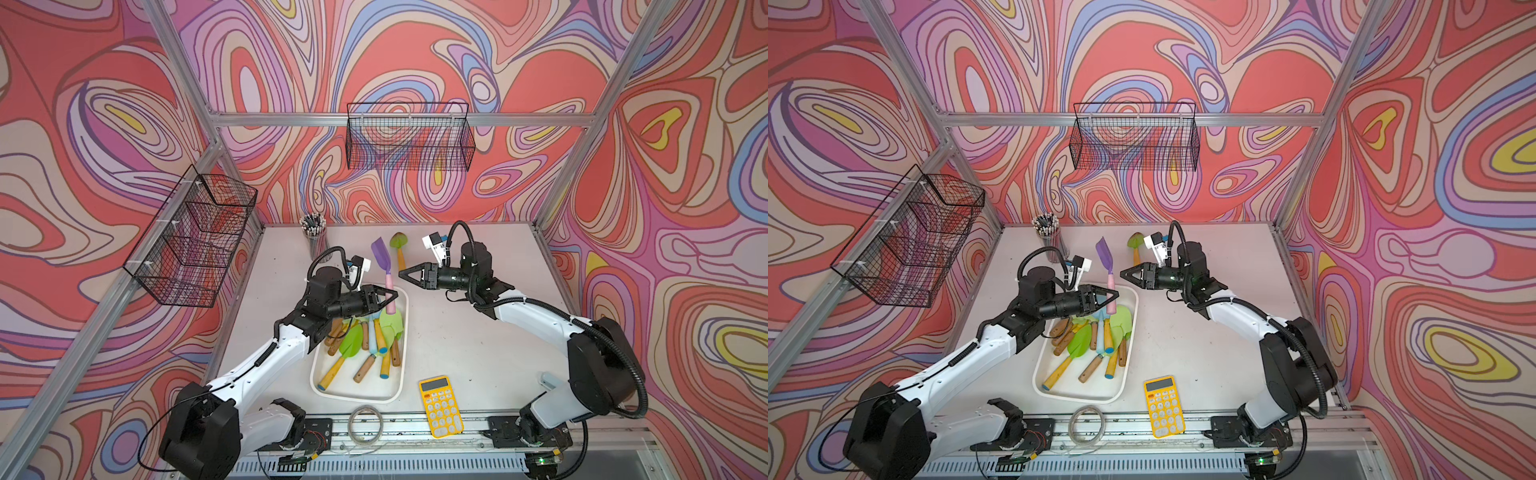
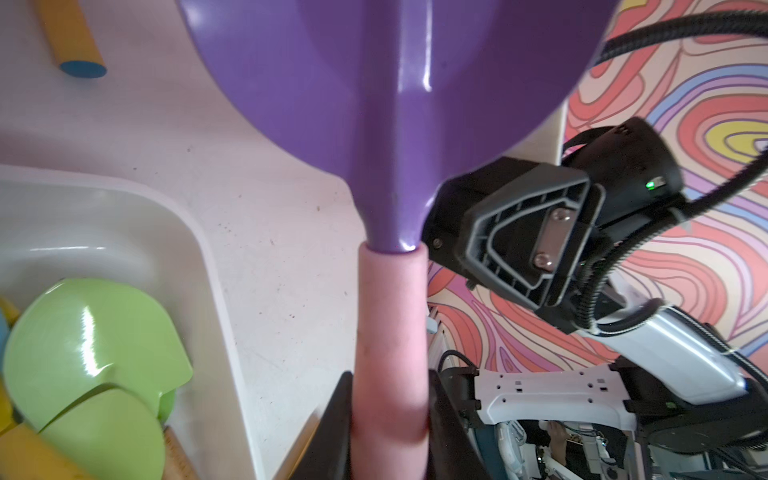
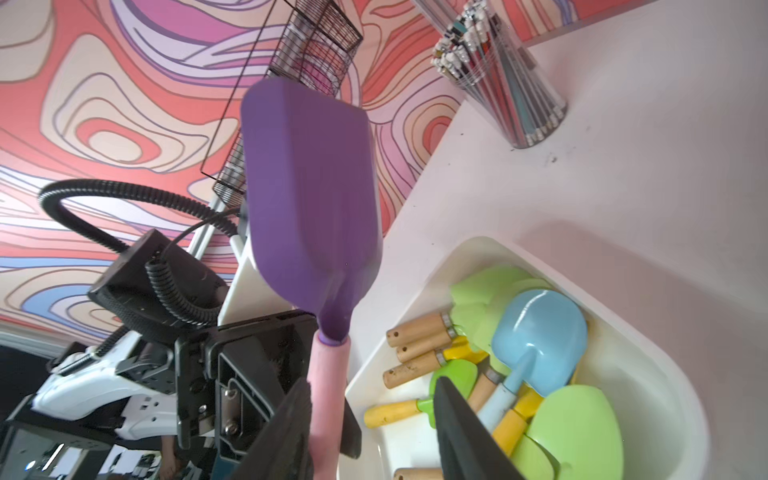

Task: Take the shovel out of the storage box
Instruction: Pick up the shovel from the storage box.

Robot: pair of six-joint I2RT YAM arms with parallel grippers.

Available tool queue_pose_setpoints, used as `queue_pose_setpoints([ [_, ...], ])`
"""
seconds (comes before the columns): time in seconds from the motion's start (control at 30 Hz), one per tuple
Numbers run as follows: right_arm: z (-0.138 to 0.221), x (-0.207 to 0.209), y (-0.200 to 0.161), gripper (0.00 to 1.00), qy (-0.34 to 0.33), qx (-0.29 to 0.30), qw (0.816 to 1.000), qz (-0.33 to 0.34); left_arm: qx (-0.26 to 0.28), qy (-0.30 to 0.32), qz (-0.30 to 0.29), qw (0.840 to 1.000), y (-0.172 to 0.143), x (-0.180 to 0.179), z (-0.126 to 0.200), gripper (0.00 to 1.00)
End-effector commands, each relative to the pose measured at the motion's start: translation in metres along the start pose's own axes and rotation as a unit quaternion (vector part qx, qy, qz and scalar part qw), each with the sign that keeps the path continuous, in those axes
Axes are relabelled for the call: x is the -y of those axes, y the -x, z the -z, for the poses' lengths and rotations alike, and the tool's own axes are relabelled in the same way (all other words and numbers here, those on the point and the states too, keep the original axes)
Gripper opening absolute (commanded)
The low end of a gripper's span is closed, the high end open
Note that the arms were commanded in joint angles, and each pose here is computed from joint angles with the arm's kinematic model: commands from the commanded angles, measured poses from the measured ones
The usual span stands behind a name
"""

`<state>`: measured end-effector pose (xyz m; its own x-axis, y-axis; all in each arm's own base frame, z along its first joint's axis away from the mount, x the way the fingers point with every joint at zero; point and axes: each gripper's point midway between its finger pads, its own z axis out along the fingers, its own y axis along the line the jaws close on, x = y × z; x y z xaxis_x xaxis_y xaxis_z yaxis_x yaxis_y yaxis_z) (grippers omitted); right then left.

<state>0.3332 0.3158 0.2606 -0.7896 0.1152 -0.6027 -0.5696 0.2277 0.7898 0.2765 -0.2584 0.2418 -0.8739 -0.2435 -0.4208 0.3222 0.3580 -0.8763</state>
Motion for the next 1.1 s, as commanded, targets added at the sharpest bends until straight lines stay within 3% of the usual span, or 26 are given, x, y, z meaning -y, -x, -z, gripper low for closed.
queue_pose_setpoints([
  [0.0, 0.001, -0.026, 0.012, 0.49, 0.066, 0.016, 0.998, 0.014, 0.018, -0.064, -0.011, 0.998, 0.011, 0.027, 0.002, 0.0],
  [0.3, 0.0, -0.038, 0.018, 0.46, 0.125, 0.031, 0.992, -0.006, 0.032, -0.092, 0.001, 0.995, 0.014, 0.031, 0.002, 0.0],
  [1.07, -0.025, -0.047, 0.013, 0.36, 0.189, 0.0, 0.982, -0.029, 0.042, -0.112, -0.006, 0.993, 0.013, 0.036, 0.006, 0.0],
])
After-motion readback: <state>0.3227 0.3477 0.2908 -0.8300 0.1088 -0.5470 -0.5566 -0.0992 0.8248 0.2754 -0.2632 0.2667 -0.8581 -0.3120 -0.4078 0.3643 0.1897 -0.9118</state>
